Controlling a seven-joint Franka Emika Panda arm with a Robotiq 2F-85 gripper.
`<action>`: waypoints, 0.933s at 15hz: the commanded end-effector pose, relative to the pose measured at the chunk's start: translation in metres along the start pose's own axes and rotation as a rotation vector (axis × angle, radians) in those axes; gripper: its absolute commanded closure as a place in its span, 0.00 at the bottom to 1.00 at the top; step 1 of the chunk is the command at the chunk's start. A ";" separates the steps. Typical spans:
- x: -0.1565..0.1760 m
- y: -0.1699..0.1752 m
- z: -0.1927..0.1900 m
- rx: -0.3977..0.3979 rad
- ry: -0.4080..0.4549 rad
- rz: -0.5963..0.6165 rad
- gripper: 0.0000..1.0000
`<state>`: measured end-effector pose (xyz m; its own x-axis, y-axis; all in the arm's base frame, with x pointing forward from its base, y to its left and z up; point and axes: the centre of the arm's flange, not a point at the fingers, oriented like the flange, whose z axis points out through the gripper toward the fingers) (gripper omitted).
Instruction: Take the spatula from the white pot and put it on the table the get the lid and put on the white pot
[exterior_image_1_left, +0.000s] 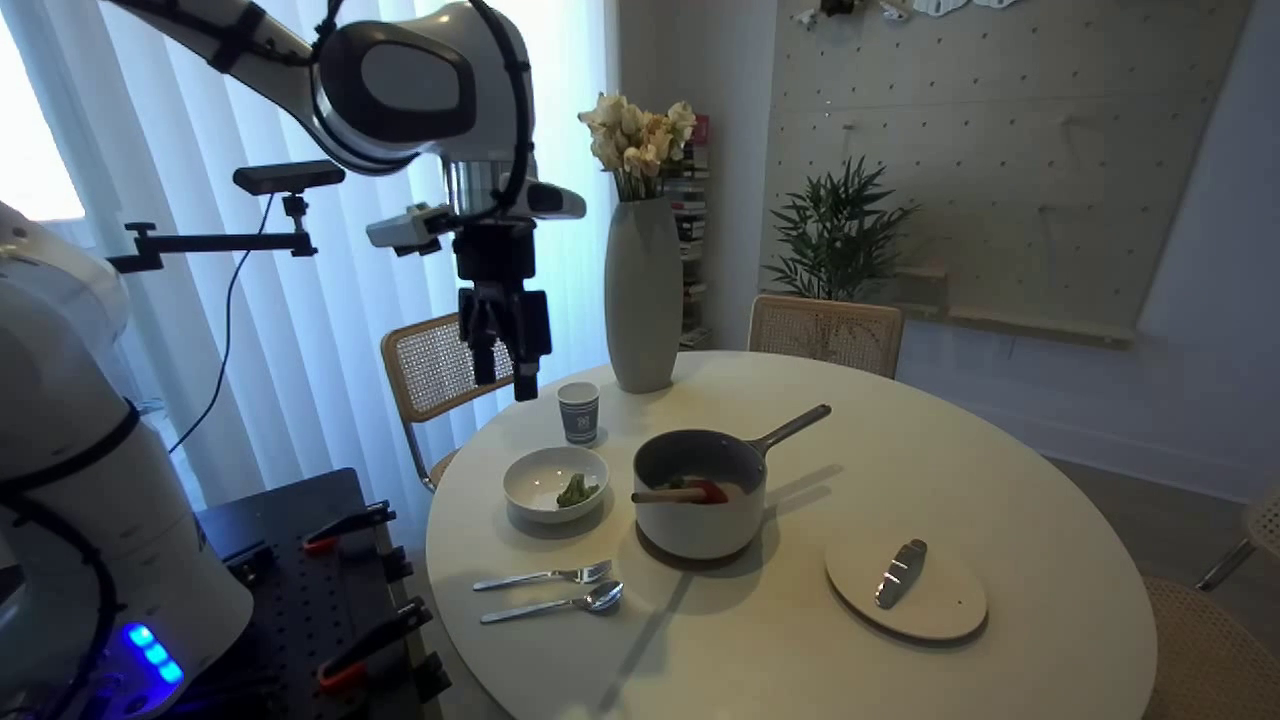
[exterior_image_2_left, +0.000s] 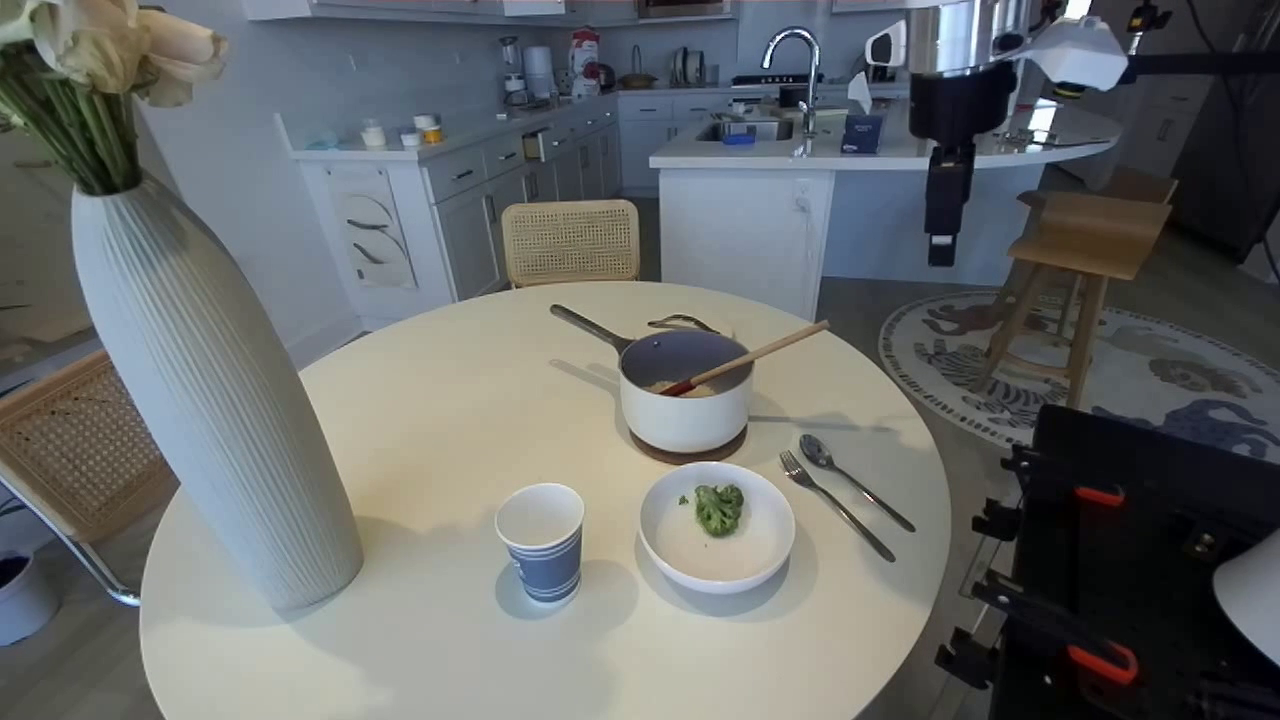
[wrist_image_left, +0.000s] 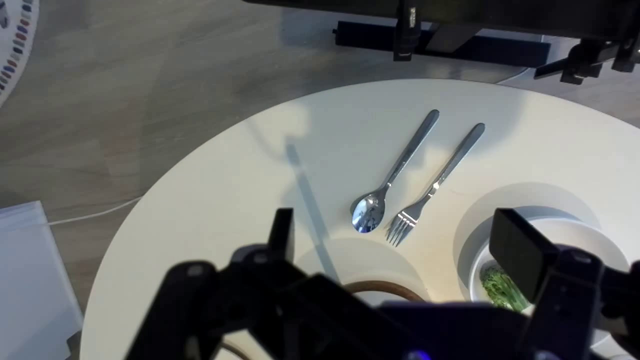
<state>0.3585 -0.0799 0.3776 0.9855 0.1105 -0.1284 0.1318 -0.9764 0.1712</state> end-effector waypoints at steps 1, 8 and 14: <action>0.018 0.022 0.020 -0.029 0.022 -0.051 0.00; 0.051 0.036 0.054 -0.055 0.054 -0.055 0.00; 0.074 0.051 0.079 -0.071 0.050 -0.053 0.00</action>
<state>0.4114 -0.1233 0.3107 0.9810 0.1710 -0.0917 0.1871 -0.9587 0.2140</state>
